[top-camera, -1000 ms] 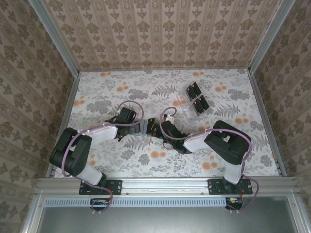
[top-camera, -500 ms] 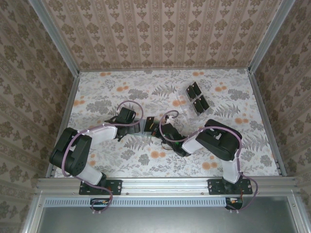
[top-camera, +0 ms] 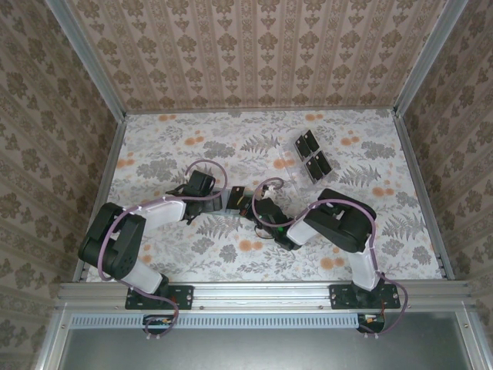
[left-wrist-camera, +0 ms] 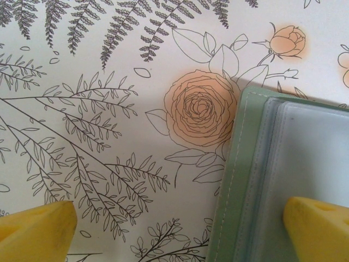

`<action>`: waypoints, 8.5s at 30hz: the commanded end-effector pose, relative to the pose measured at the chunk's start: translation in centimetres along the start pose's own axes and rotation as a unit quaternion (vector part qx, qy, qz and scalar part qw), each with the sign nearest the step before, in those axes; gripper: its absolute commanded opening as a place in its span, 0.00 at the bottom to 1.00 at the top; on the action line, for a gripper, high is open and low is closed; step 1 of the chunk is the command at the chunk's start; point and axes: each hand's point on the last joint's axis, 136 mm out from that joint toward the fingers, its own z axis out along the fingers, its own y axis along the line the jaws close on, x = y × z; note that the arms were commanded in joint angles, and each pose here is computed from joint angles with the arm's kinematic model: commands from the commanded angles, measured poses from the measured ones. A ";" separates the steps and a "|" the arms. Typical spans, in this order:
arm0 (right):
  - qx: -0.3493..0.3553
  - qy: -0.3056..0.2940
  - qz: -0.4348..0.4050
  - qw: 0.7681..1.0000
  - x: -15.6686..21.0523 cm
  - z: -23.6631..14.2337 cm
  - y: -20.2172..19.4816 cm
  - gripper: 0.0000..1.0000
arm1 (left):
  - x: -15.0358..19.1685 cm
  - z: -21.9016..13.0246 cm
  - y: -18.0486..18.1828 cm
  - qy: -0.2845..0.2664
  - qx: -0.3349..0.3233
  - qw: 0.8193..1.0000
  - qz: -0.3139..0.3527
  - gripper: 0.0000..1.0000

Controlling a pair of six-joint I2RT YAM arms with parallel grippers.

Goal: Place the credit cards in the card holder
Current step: Insert the credit card into the card slot, then close the card holder at the center of the table.

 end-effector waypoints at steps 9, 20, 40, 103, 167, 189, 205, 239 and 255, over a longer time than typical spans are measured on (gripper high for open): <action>-0.011 0.011 0.021 1.000 1.0 0.0 -0.2 0.00 | 3.7 0.6 2.4 0.059 -0.042 0.997 0.012 1.00; -0.009 0.028 0.025 0.999 2.3 0.0 -0.7 0.00 | 3.7 0.6 2.5 0.060 -0.042 0.997 0.013 1.00; 0.025 0.045 0.063 0.997 3.4 -0.1 -2.7 0.00 | 3.7 0.5 2.5 0.059 -0.044 0.997 0.014 1.00; 0.096 0.238 -0.153 0.954 -1.8 -0.5 2.2 0.70 | -0.1 -0.8 1.7 0.038 -0.017 0.999 -0.008 1.00; 0.166 0.294 -0.267 0.903 -0.5 4.0 1.3 0.00 | 0.6 2.4 0.9 0.068 -0.030 0.997 0.003 1.00; 0.214 0.294 -0.277 0.889 -1.8 3.6 -2.5 0.00 | 1.1 2.5 1.2 0.072 -0.032 0.997 0.005 1.00; 0.191 0.321 -0.279 0.885 0.9 4.4 -1.1 0.00 | 1.6 2.9 1.1 0.077 -0.031 0.997 0.005 1.00; 0.172 0.232 -0.304 0.908 -4.3 -2.3 4.8 0.58 | -1.8 -2.9 0.0 0.019 0.032 0.999 -0.008 1.00; 0.297 0.208 -0.292 0.885 -6.8 -3.7 -4.7 0.51 | -0.8 -3.5 -2.0 0.006 0.115 0.993 -0.014 1.00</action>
